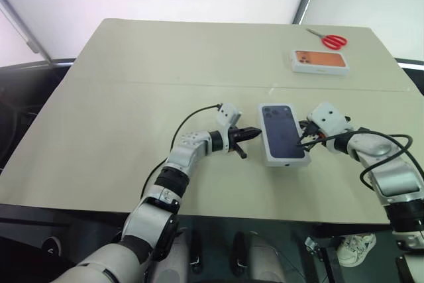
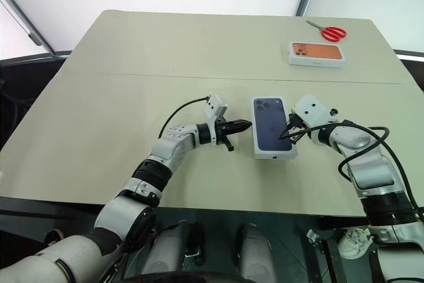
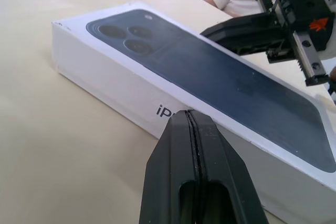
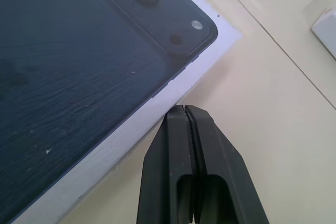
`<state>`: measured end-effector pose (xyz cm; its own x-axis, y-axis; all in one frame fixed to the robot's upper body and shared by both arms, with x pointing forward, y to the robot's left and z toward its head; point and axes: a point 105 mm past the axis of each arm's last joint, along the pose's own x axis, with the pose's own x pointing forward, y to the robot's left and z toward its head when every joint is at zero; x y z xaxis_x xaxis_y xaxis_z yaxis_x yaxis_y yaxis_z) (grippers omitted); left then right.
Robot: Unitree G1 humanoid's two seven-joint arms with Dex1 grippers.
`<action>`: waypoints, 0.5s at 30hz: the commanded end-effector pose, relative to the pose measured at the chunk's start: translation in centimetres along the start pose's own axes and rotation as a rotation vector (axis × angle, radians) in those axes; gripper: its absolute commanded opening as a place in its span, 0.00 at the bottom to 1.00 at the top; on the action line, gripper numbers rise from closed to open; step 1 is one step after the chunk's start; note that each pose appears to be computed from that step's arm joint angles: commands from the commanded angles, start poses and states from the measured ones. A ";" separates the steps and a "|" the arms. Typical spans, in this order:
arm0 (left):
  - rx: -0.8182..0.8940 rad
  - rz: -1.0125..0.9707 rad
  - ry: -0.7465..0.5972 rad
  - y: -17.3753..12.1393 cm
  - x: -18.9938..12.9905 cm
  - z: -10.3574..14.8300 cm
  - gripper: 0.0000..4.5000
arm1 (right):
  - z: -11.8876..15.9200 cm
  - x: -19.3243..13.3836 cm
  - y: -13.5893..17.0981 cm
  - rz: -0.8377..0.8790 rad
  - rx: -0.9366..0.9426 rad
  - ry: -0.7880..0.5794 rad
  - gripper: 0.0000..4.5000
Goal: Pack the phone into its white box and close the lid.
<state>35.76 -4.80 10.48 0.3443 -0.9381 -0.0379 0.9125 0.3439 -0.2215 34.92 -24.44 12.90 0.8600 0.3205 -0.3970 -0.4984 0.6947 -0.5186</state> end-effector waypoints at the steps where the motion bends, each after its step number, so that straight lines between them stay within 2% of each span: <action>1: 0.045 -0.056 -0.019 -1.4 1.0 1.3 0.00 | 1.3 0.0 -0.2 0.003 -0.012 -0.042 0.01; 8: 0.049 -0.037 -0.012 -1.1 0.5 0.8 0.00 | 1.2 -0.1 0.3 0.029 -0.021 -0.035 0.01; 11: 0.046 -0.007 -0.031 -0.3 -0.3 1.4 0.00 | 1.4 -0.5 -1.4 -0.036 -0.034 -0.033 0.01; 15: 0.063 0.030 -0.095 0.5 -0.7 4.1 0.00 | 3.0 -0.8 -4.0 -0.134 0.030 -0.108 0.01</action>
<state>36.39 -3.62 11.53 0.3823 -0.9236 -0.0295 0.9022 0.3799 -0.2041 35.94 -25.14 14.63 0.8875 0.2976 -0.3517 -0.4505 0.7209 -0.5267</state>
